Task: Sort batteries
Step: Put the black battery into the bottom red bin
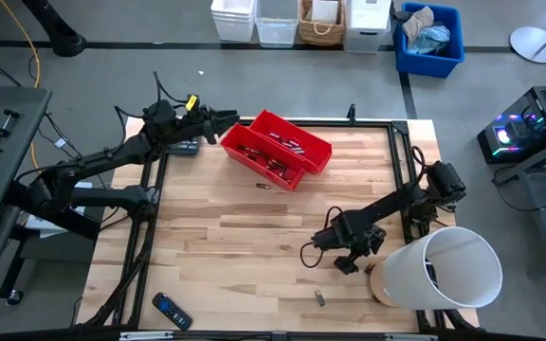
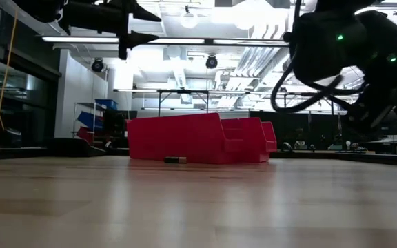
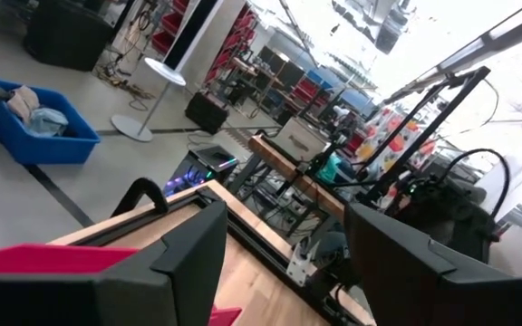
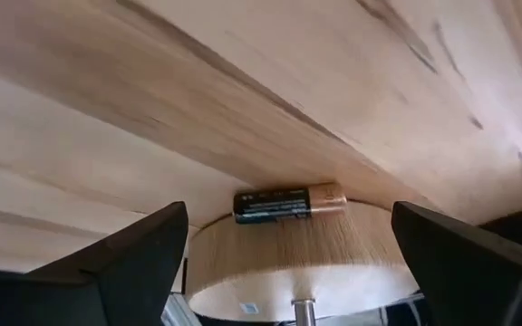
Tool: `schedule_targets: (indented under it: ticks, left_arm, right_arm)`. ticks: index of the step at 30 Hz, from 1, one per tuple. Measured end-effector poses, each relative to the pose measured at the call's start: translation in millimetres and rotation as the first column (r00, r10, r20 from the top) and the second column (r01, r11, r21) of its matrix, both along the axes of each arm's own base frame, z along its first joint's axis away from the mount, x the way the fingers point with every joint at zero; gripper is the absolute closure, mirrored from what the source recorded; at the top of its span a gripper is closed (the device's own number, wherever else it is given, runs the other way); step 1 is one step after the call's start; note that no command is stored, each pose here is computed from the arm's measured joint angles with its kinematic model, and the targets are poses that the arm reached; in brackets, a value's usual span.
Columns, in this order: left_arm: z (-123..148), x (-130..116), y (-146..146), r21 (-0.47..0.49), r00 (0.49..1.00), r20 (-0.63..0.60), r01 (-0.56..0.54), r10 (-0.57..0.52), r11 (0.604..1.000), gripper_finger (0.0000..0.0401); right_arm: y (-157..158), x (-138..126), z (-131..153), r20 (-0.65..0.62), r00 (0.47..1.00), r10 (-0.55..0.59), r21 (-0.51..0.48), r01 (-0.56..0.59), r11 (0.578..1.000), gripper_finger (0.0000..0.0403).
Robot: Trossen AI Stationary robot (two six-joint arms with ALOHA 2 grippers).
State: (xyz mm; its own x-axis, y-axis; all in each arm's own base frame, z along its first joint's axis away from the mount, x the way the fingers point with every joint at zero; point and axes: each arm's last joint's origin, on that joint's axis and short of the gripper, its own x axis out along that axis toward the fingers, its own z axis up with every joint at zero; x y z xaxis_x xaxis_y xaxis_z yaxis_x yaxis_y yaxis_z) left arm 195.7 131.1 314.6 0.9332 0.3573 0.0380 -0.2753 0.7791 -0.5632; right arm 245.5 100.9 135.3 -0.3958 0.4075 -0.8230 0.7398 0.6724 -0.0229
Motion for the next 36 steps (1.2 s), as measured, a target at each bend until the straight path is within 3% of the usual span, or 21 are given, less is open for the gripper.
schedule_targets:
  ticks: [5,14,27,31,36]
  left_arm:
    - [-1,0,0,0.014,1.0,-0.011,-0.001,0.001,1.0,0.0188]
    - [-1,0,0,0.014,1.0,-0.012,-0.001,0.001,1.0,0.0188]
    - [-1,0,0,0.012,1.0,-0.015,-0.001,0.001,1.0,0.0188]
    - [-1,0,0,0.012,1.0,-0.015,-0.001,0.001,1.0,0.0188]
    - [-1,0,0,0.012,1.0,-0.015,-0.001,0.001,1.0,0.0188]
  right_arm:
    - [6,-2,-8,0.038,0.999,-0.01,0.03,0.009,0.999,0.002]
    - [1,-22,-29,-0.039,0.997,-0.07,0.043,0.072,0.996,0.002]
    - [3,-19,-30,0.034,0.999,0.0,0.077,-0.003,0.997,0.0021]
    - [3,-21,-30,0.028,1.0,0.011,0.073,-0.013,0.997,0.0043]
    - [6,-23,-30,0.026,0.999,0.031,0.06,-0.033,0.998,0.0099]
